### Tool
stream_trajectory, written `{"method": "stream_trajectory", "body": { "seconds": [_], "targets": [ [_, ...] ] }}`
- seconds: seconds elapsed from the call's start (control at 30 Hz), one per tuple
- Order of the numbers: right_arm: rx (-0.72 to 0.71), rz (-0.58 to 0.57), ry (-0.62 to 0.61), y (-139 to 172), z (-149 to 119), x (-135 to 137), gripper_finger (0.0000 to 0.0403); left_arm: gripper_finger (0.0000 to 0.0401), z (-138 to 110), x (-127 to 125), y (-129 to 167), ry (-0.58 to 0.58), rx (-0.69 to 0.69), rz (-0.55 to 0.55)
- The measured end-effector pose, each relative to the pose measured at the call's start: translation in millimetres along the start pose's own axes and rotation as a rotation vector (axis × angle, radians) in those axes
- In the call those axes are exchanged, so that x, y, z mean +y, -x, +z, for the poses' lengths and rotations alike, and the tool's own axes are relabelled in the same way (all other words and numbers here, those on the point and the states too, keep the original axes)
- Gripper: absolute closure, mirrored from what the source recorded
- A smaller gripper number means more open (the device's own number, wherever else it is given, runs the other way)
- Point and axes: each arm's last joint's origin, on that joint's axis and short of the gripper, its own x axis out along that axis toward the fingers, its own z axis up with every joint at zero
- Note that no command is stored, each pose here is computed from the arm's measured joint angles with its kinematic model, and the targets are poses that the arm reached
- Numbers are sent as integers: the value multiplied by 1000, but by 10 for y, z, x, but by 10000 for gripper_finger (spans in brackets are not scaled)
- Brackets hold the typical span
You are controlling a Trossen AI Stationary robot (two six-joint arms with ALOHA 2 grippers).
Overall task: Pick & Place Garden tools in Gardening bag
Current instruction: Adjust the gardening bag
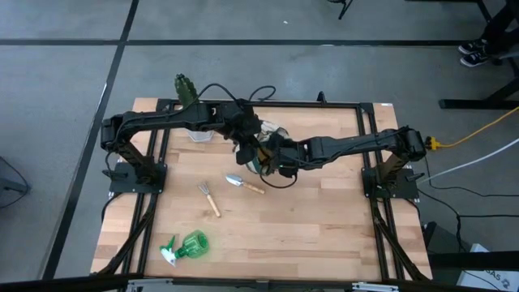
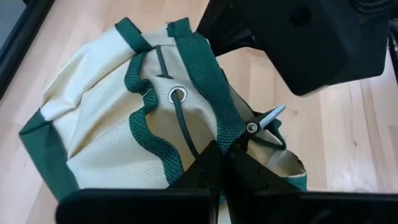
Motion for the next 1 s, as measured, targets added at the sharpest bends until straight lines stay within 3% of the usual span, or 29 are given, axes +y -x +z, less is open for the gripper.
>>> {"method": "stream_trajectory", "body": {
  "seconds": [0.27, 0.47, 0.67, 0.83, 1.0],
  "targets": [
    [-242, 39, -302, 318, -185, 15, 401, 398, 0, 12, 1, 3, 0, 18],
    [-452, 31, -657, 743, -533, 30, 391, 398, 3, 53, 8, 13, -4, 47],
    [-576, 50, -919, 1042, -732, 100, 363, 398, 16, 117, 20, 41, -20, 65],
    [-582, 113, -1075, 1034, -743, 117, 314, 398, 42, 138, 23, 58, -48, 86],
    [-531, 169, -1190, 775, -660, 128, 250, 398, 66, 145, 25, 55, -74, 124]
  ]
}}
